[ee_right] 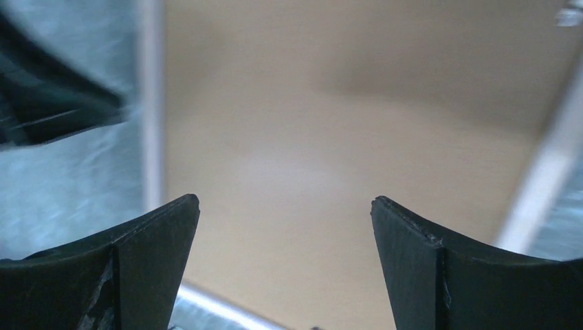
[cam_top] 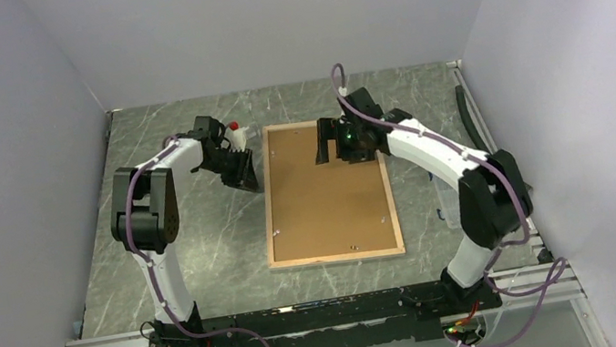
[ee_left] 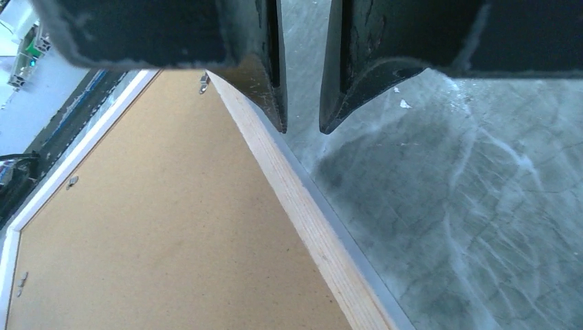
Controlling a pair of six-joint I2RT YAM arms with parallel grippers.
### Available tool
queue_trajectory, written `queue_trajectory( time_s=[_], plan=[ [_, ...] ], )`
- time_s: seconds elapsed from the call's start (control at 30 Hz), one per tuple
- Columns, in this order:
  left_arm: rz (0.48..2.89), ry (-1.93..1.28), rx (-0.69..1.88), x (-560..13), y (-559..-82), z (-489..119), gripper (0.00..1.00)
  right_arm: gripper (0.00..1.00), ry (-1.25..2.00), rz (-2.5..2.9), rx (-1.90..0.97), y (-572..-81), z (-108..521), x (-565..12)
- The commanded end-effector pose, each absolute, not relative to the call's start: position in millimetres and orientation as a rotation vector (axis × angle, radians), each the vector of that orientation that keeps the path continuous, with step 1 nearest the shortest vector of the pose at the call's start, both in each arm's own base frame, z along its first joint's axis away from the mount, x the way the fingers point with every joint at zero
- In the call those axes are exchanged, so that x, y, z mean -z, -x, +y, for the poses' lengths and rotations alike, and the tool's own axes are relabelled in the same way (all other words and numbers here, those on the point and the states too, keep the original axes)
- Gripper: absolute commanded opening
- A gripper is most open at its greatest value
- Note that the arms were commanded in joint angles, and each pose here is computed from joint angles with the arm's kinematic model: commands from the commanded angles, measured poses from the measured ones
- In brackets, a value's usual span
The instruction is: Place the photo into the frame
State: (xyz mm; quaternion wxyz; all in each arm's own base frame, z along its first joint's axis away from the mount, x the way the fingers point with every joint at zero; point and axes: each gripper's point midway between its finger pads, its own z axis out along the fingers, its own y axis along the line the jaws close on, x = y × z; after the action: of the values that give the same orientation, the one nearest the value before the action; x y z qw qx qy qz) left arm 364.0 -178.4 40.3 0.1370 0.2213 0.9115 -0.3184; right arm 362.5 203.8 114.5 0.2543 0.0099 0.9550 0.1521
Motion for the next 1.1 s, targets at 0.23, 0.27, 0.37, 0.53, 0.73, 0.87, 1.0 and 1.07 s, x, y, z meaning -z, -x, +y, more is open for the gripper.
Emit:
queue_trajectory(
  time_s=[0.23,0.27,0.37,0.53,0.73,0.87,1.0,1.07],
  plan=[
    [2.637,-0.59,1.102,-48,-338,-190,0.25,0.74,-0.119,2.44,-1.024,-293,310,-131],
    [2.641,-0.582,1.117,-47,-337,-192,0.25,0.73,-0.123,2.444,-1.061,-285,319,-127],
    [2.652,-0.568,1.146,-42,-333,-193,0.24,0.73,-0.103,2.454,-1.148,-265,345,-113],
    [2.655,-0.564,1.161,-36,-332,-194,0.22,0.72,-0.042,2.477,-1.24,-240,380,-99],
    [2.658,-0.568,1.155,-31,-331,-193,0.16,0.7,-0.028,2.504,-1.317,-223,405,-84],
    [2.669,-0.558,1.162,-27,-330,-193,0.13,0.67,-0.045,2.526,-1.313,-220,410,-77],
    [2.672,-0.55,1.161,-23,-328,-193,0.11,0.65,-0.062,2.548,-1.307,-219,411,-69],
    [2.674,-0.547,1.163,-22,-328,-193,0.11,0.64,-0.062,2.554,-1.315,-218,413,-68]
  ],
)
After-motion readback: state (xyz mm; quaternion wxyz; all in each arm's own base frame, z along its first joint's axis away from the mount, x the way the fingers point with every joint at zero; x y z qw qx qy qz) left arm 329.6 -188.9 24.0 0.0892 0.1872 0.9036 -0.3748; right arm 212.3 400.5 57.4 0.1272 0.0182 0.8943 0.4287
